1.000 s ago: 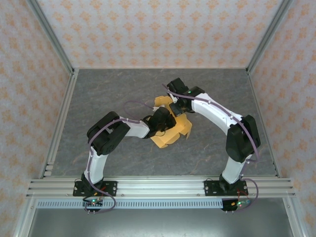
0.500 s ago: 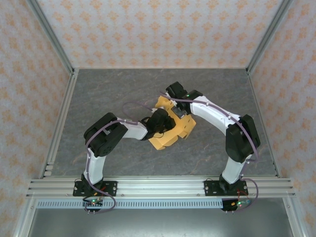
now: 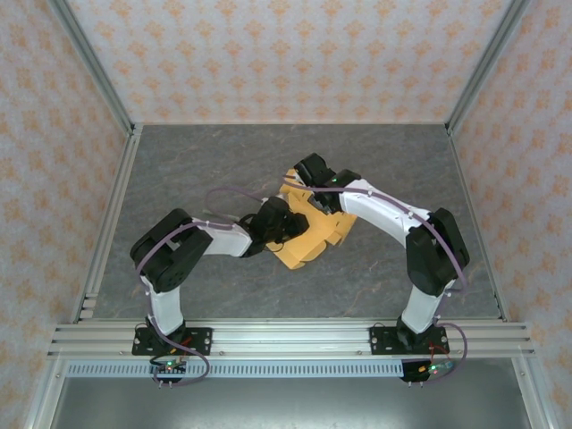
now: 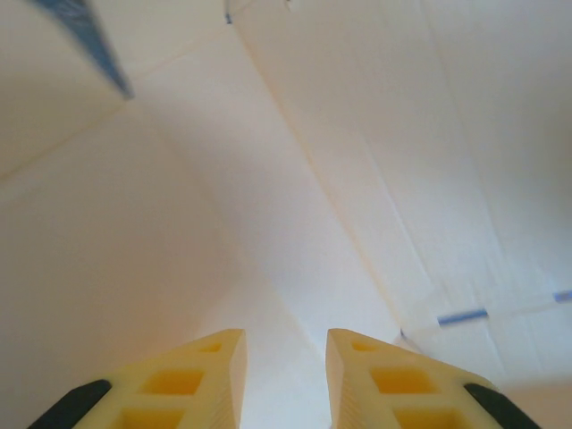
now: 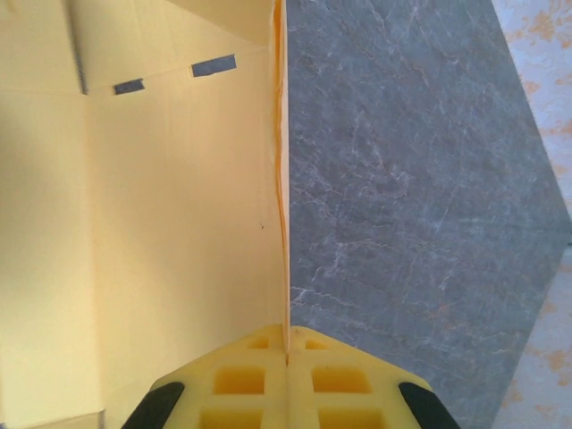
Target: Fold the paper box
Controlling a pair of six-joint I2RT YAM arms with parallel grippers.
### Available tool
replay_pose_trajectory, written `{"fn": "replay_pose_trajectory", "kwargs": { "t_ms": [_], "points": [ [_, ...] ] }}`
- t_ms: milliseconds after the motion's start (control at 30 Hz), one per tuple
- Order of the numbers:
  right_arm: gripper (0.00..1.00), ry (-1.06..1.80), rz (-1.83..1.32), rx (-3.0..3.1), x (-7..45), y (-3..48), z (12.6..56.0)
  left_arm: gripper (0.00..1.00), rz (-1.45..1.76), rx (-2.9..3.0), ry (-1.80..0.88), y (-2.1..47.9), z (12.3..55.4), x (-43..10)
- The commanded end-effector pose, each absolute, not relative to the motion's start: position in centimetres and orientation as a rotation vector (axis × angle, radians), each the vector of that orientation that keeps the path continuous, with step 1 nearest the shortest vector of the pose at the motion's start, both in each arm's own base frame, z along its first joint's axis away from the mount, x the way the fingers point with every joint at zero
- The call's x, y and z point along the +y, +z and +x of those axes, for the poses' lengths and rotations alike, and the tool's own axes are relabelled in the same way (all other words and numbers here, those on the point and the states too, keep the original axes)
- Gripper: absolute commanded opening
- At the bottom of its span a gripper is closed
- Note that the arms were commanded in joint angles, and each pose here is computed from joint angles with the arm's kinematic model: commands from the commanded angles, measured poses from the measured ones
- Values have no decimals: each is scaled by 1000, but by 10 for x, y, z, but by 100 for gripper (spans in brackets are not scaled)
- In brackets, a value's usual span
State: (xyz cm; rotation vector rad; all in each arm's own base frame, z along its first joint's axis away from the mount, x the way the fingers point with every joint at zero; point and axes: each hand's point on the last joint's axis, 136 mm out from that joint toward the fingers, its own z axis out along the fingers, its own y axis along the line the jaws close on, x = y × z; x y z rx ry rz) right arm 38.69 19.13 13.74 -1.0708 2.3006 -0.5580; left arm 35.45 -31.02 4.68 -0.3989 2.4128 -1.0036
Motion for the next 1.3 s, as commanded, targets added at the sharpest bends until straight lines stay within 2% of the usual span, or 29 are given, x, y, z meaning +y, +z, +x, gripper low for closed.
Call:
{"fn": "replay_pose_trajectory", "kwargs": {
  "t_ms": [0, 200, 367, 600, 800, 967, 1267],
  "points": [
    [0, -615, -1141, 2192, 187, 151, 396, 30, -378, 2445, -948, 49, 346, -292],
    [0, -516, -1206, 2119, 187, 153, 404, 29, -359, 2501, -844, 39, 334, -258],
    [0, -325, -1275, 2087, 196, 158, 401, 28, -285, 2512, -796, 40, 327, -246],
    [0, -129, -1335, 2142, 192, 163, 390, 30, -38, 2453, -704, 83, 332, -230],
    [0, 41, -1356, 2166, 192, 173, 380, 37, 102, 2380, -650, 114, 356, -207],
    [0, 149, -1326, 2198, 188, 183, 378, 40, 303, 2295, -713, 125, 365, -225],
    [0, 189, -1304, 2257, 183, 178, 380, 40, 599, 2227, -814, 116, 369, -259]
  ]
}}
